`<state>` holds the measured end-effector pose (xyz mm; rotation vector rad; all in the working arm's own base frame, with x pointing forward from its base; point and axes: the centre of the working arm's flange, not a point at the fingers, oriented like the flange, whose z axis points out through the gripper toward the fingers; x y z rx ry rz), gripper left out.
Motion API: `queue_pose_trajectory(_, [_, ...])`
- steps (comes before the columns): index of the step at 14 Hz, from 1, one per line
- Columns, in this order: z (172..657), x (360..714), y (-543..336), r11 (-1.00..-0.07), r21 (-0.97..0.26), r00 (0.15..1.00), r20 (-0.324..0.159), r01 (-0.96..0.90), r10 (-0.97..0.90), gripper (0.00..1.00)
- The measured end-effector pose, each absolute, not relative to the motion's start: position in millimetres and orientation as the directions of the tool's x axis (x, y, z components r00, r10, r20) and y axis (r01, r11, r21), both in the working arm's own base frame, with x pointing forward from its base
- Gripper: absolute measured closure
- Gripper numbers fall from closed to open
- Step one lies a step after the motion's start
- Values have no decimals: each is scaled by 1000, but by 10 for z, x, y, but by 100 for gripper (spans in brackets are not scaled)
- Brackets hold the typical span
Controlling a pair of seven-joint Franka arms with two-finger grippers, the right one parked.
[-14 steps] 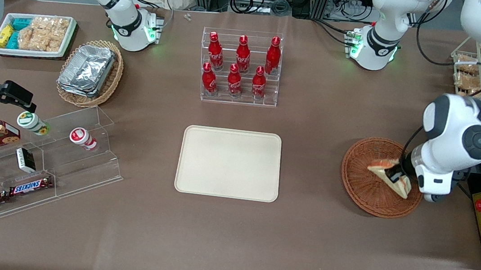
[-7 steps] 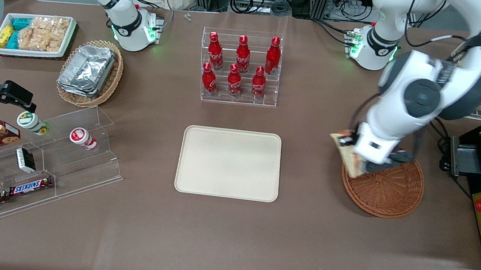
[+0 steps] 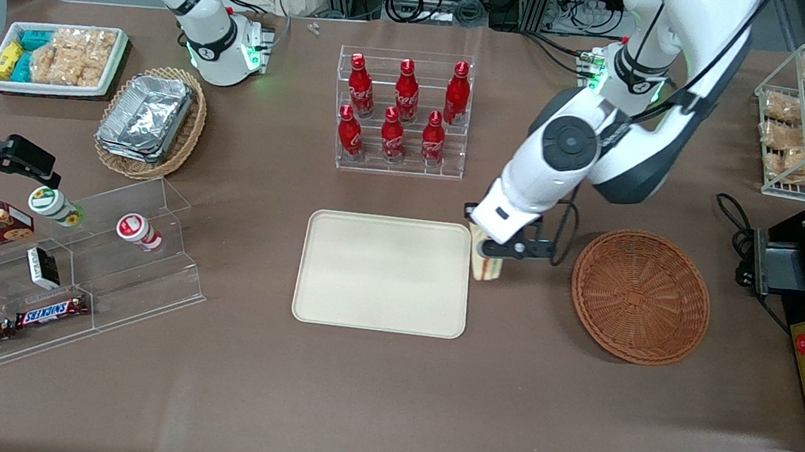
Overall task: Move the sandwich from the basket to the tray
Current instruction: 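Lift the sandwich and carry it with the left gripper to the tray, then lower the sandwich onto the tray and open the left gripper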
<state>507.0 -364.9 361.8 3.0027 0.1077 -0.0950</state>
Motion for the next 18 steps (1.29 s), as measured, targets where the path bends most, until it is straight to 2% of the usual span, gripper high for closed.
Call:
queue_pose_trajectory(3, [3259,5094,-3800,-991,131,1000,-18,-3,-5,81])
queue_pose_trajectory(6, [2869,5082,-3927,-991,126,998,-21,-54,-58,81])
queue_pose_trajectory(9, [2605,5176,-3972,-991,123,999,4,-53,-53,84])
queue_pose_trajectory(10, [2529,5192,-3982,-992,115,999,13,-42,-41,79])
queue_pose_trajectory(14, [2464,5237,-4008,-993,116,999,35,-19,-15,38])
queue_pose_trajectory(16, [2555,5291,-4017,-992,129,998,51,13,20,18])
queue_pose_trajectory(18, [2854,5399,-4009,-986,151,992,99,63,78,0])
